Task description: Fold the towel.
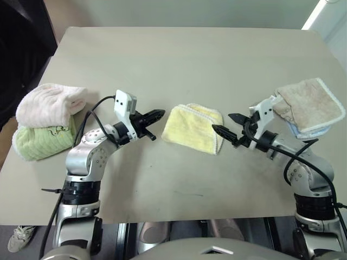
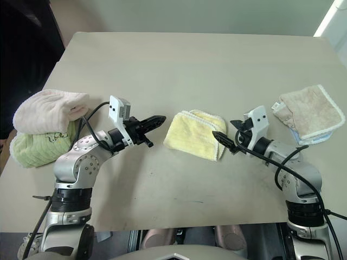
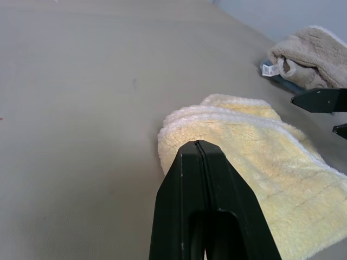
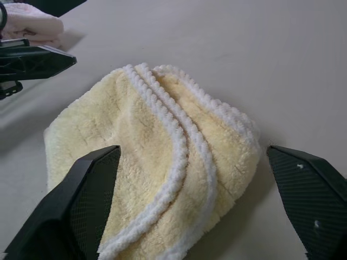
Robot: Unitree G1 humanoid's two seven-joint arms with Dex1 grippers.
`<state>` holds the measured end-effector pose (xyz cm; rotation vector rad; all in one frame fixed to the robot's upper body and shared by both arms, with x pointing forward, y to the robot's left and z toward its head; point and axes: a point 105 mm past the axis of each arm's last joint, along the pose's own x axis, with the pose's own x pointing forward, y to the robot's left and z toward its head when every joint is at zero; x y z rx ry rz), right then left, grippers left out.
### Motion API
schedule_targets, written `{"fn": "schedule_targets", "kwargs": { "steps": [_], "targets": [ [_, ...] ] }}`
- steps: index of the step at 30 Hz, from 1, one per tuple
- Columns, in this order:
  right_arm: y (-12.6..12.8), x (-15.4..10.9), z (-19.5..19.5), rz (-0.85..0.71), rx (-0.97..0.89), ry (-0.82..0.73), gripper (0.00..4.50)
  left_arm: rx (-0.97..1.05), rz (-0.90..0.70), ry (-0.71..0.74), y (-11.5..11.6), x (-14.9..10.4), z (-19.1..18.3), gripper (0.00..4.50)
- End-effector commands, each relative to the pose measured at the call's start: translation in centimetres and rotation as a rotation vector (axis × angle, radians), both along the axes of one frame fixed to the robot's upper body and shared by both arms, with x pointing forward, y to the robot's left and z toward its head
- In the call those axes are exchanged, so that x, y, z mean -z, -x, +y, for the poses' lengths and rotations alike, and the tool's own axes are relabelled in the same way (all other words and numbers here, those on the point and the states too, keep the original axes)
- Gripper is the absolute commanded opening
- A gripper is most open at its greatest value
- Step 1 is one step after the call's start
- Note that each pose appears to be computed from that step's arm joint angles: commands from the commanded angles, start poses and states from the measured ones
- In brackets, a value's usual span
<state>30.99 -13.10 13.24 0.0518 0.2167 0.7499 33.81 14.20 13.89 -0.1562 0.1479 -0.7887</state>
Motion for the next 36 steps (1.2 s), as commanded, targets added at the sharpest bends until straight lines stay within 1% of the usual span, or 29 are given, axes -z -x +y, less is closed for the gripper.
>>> {"fn": "schedule_targets", "kwargs": {
  "steps": [1,5,12,18,24,32,34,35,36],
  "targets": [
    [-0.1,-1.2,-0.7,-0.04,0.021,-0.016,4.43,-0.008,-0.021,0.021,0.1,-0.8,0.2,0.0],
    [-0.5,-1.3,-1.1,-0.032,0.056,-0.035,4.43,-0.014,-0.001,0.024,0.0,-0.5,0.4,0.0],
    [-0.2,-1.2,-0.8,-0.011,0.042,-0.057,4.43,-0.007,0.015,0.025,0.0,-0.4,0.4,0.0],
    [0.0,-1.0,-0.4,0.04,0.04,-0.113,4.43,-0.005,0.016,0.028,-0.1,-0.5,0.5,0.0],
    [0.0,-0.9,-0.3,0.057,0.044,-0.125,4.43,0.042,0.04,0.024,0.3,-0.1,0.0,0.0],
    [-0.3,-0.7,-1.0,0.077,0.081,-0.133,4.43,0.039,0.042,0.06,-0.1,-0.6,0.4,0.0],
    [-0.4,-0.8,-1.2,0.075,0.088,-0.135,4.5,0.05,0.052,0.072,0.0,-0.6,0.2,0.38],
    [-0.4,-0.8,-1.2,0.074,0.09,-0.136,4.5,0.073,0.066,0.067,0.1,-0.5,0.0,0.62],
    [-0.4,-0.9,-1.3,0.073,0.091,-0.136,4.5,0.088,0.075,0.063,0.3,-0.4,-0.1,0.96]
  ]
}}
